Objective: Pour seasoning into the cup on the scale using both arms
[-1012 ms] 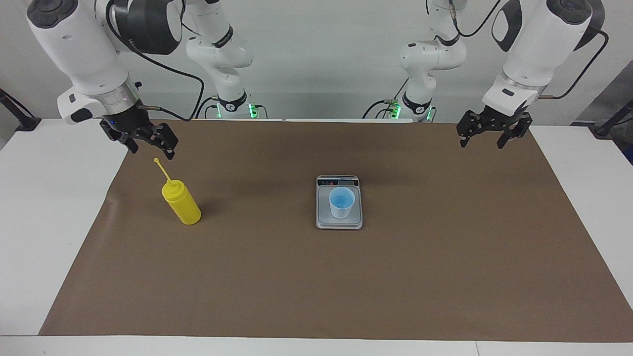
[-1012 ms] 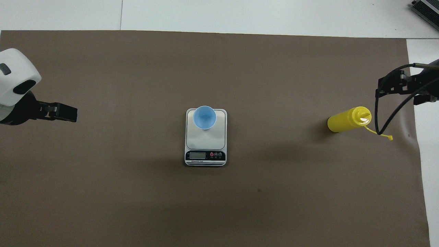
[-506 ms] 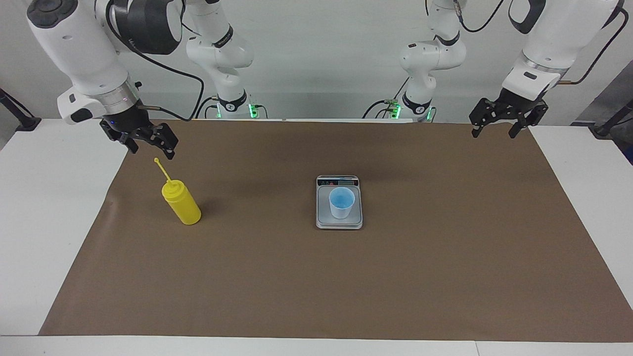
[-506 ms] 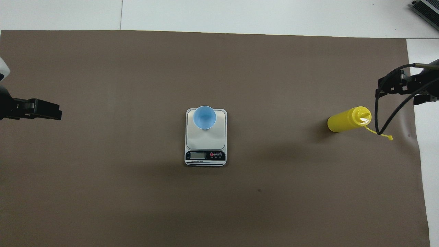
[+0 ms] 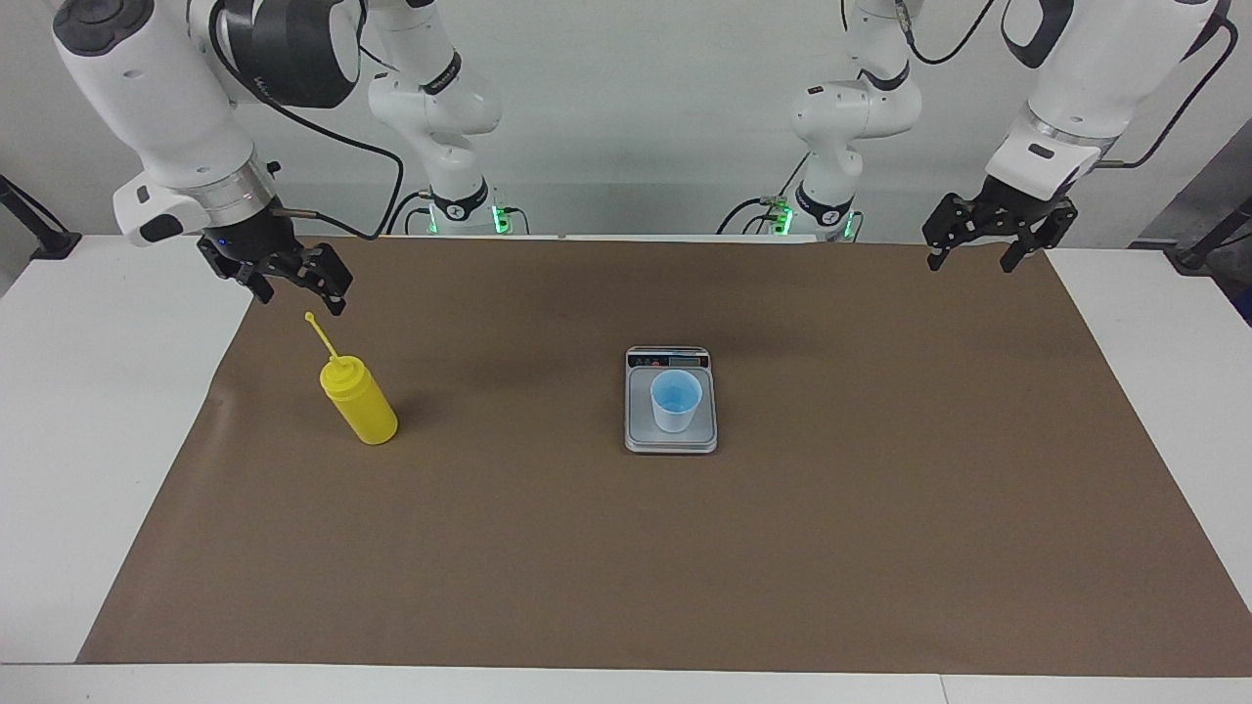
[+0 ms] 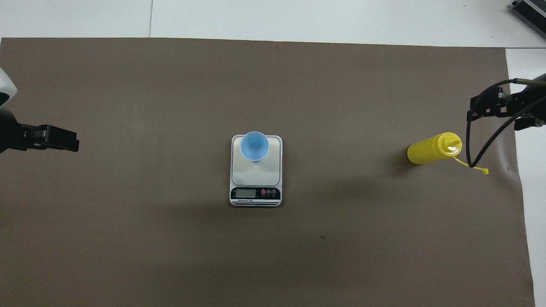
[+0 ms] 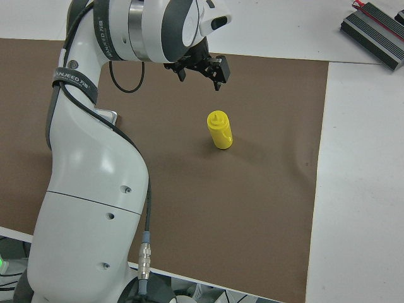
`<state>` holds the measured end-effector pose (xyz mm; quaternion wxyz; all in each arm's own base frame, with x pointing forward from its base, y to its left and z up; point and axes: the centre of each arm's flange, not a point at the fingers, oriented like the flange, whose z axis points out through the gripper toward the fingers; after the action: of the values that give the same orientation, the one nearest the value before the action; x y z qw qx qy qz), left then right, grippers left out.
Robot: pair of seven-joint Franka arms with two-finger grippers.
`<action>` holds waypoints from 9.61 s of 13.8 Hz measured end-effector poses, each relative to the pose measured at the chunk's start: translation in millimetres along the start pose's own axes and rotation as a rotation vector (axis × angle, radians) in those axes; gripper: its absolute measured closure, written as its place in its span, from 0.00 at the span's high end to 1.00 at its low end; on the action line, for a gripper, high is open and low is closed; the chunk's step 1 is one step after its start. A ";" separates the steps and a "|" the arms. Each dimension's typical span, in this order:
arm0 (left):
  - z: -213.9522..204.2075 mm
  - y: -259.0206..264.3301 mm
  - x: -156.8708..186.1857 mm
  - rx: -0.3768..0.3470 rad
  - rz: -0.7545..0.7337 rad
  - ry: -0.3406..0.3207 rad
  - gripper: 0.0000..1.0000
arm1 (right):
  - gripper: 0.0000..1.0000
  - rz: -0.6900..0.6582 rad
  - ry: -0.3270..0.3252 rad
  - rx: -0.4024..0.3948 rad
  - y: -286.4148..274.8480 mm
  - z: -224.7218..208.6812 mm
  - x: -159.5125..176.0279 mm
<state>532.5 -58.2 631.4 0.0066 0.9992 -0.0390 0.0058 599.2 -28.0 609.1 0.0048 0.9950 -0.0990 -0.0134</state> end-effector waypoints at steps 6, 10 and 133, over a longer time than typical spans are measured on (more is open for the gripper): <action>0.1 -0.2 -0.1 0.000 0.000 -0.001 1.00 | 1.00 0.000 0.000 0.000 0.0 0.0 0.0; 0.1 -0.2 -0.2 0.000 0.000 -0.001 1.00 | 1.00 0.000 0.000 0.000 0.0 0.0 0.0; 0.3 -0.3 -0.3 0.000 -0.001 -0.003 1.00 | 0.52 0.610 0.860 -0.097 -438.1 215.1 -104.7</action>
<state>532.2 -57.9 631.2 0.0065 0.9992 -0.0387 0.0042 576.9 420.7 391.5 0.0947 0.8354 -0.3722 0.3931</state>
